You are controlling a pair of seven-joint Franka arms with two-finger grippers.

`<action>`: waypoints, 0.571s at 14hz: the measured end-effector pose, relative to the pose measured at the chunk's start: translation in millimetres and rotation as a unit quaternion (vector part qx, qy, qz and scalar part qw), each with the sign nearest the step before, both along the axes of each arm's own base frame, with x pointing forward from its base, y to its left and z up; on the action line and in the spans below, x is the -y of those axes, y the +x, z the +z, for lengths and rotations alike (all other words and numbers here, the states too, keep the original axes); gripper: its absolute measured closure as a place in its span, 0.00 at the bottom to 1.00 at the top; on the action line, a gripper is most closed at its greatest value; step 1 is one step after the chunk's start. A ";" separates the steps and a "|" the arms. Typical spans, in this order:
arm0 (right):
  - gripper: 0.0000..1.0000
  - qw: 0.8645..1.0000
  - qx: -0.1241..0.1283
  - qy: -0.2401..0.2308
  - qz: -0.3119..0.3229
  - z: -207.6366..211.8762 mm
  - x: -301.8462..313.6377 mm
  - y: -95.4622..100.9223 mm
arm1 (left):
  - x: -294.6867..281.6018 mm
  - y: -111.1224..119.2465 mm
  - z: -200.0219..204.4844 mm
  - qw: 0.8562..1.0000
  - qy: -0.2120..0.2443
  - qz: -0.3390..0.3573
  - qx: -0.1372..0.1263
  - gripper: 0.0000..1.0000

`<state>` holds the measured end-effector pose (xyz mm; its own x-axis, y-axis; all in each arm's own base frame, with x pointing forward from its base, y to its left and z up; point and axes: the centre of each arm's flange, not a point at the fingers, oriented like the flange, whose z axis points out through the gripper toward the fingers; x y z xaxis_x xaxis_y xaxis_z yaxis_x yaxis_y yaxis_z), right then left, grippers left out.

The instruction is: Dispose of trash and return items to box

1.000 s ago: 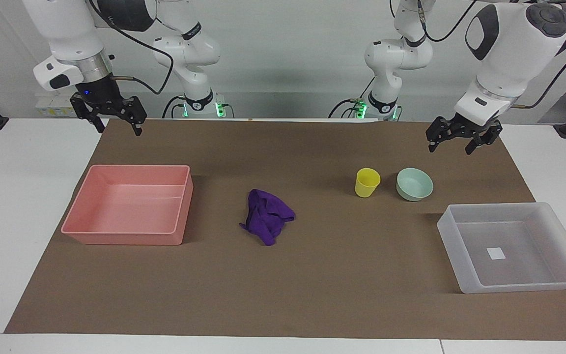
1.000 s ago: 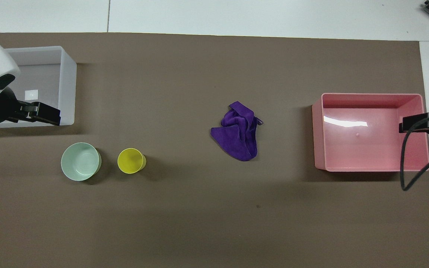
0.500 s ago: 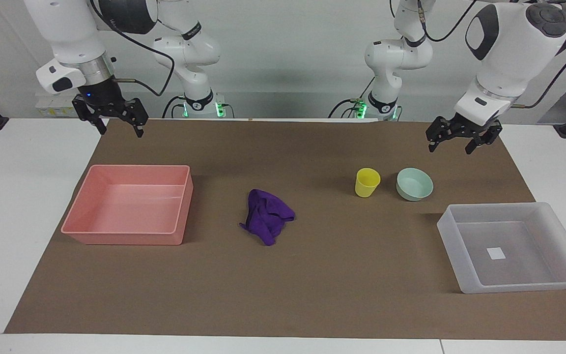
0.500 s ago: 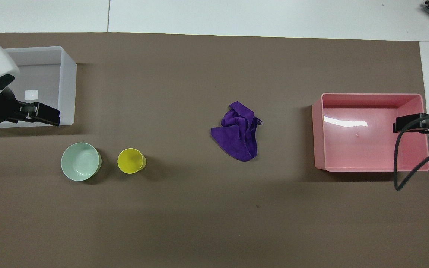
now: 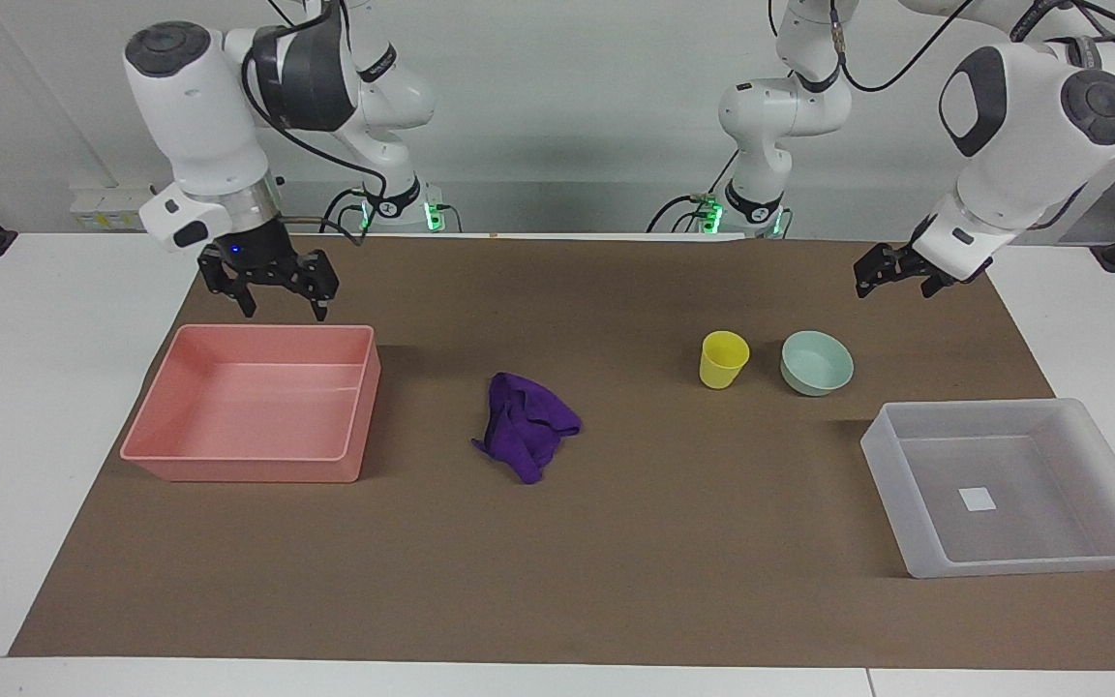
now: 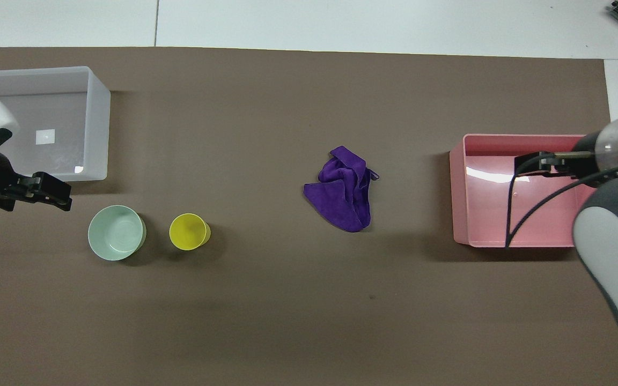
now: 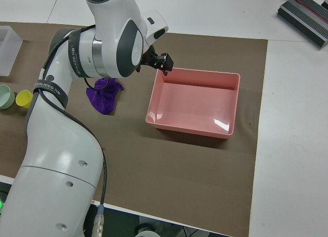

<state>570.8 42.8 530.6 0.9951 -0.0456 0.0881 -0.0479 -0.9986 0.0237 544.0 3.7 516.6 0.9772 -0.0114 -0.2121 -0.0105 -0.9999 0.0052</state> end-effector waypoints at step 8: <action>0.00 0.998 0.045 0.039 0.008 -124.8 -172.8 16.1 | -29.0 -32.0 -167.3 0.998 -0.040 0.034 0.017 0.00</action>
<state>586.9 215.6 405.8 0.9838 -0.0396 0.1748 -0.0300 -0.9979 -0.0574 512.0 32.7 349.3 0.9830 0.0391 -0.1796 0.0552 -0.9948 0.0856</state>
